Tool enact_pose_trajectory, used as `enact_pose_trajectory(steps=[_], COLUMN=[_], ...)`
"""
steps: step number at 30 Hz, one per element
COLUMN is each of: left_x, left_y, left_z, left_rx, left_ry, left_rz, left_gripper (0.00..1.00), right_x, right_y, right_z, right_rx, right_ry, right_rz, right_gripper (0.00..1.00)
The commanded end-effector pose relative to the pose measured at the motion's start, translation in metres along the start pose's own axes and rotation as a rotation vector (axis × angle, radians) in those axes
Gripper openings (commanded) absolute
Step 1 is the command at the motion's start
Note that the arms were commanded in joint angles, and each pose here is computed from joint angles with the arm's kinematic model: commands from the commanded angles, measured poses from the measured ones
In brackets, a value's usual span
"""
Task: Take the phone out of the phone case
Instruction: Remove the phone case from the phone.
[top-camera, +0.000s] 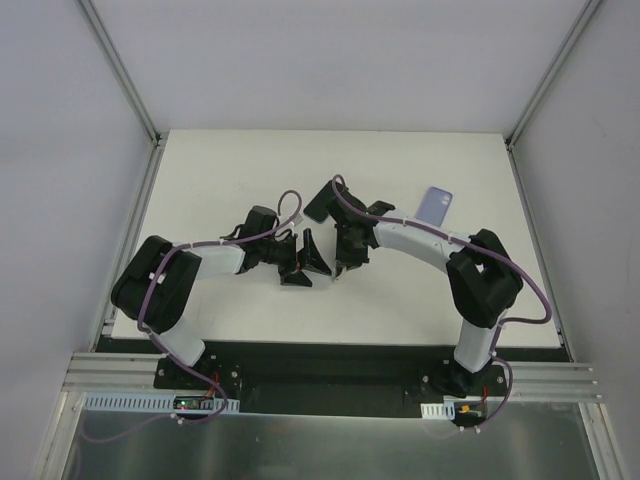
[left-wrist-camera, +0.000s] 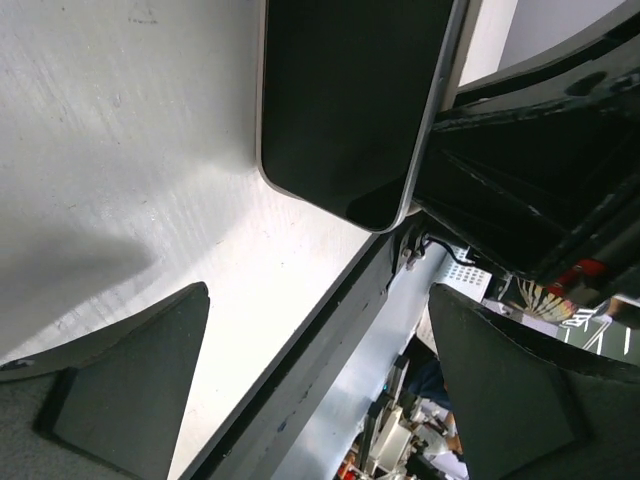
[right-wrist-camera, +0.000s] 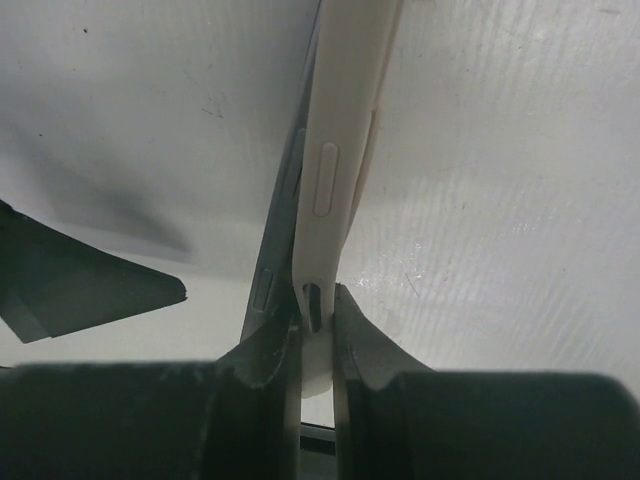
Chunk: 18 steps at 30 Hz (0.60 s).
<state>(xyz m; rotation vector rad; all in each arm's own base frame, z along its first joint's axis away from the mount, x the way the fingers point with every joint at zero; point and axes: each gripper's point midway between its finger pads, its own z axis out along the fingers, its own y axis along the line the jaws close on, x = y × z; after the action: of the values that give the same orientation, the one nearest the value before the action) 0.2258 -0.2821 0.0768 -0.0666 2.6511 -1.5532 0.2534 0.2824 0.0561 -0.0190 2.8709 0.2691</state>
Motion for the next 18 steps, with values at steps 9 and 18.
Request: enact_pose_trajectory(steps=[9, 18], left_x=[-0.012, -0.040], left_y=[0.013, 0.013], left_z=[0.010, 0.021], left_rx=[-0.021, -0.069], left_ry=[-0.034, -0.108], left_rz=[0.093, 0.158], left_gripper=[0.82, 0.68], right_x=[0.019, 0.022], right_y=[0.040, 0.037], right_z=[0.045, 0.041], right_rx=[-0.173, -0.183], right_ry=[0.102, 0.098], right_rz=[0.031, 0.030], right_gripper=[0.01, 0.01])
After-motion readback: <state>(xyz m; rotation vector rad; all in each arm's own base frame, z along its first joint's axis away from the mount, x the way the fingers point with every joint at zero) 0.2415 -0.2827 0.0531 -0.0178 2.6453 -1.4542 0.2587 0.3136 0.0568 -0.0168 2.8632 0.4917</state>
